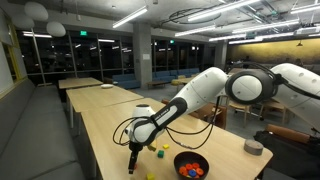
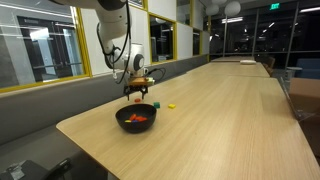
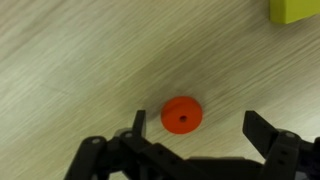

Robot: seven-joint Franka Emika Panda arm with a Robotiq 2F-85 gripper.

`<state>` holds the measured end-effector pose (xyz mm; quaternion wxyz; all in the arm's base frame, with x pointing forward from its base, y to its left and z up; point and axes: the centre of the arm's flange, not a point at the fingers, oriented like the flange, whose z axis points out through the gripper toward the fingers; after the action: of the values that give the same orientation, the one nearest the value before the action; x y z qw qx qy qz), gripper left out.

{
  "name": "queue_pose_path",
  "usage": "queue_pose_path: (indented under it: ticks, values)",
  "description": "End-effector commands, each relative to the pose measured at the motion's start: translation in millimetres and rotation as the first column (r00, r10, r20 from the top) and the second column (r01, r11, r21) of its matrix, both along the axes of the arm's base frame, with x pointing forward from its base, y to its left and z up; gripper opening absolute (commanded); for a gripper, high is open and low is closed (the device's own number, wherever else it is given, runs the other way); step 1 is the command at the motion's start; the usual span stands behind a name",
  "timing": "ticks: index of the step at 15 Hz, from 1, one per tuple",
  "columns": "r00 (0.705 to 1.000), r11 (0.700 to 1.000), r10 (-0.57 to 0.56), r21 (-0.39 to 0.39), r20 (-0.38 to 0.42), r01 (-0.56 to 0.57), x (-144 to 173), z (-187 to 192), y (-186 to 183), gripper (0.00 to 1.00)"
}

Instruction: Put the orange rings in the black bowl

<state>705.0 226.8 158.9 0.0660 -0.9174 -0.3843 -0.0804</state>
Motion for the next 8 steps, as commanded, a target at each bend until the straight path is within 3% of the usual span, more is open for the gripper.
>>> queue_pose_path:
  ticks: [1, 8]
  values:
    - [1.0, 0.998, 0.028, -0.049, 0.011, -0.028, 20.4, 0.1, 3.6, 1.0]
    - [0.999, 0.994, 0.053, -0.094, -0.012, -0.054, 28.9, -1.7, 4.1, 1.0]
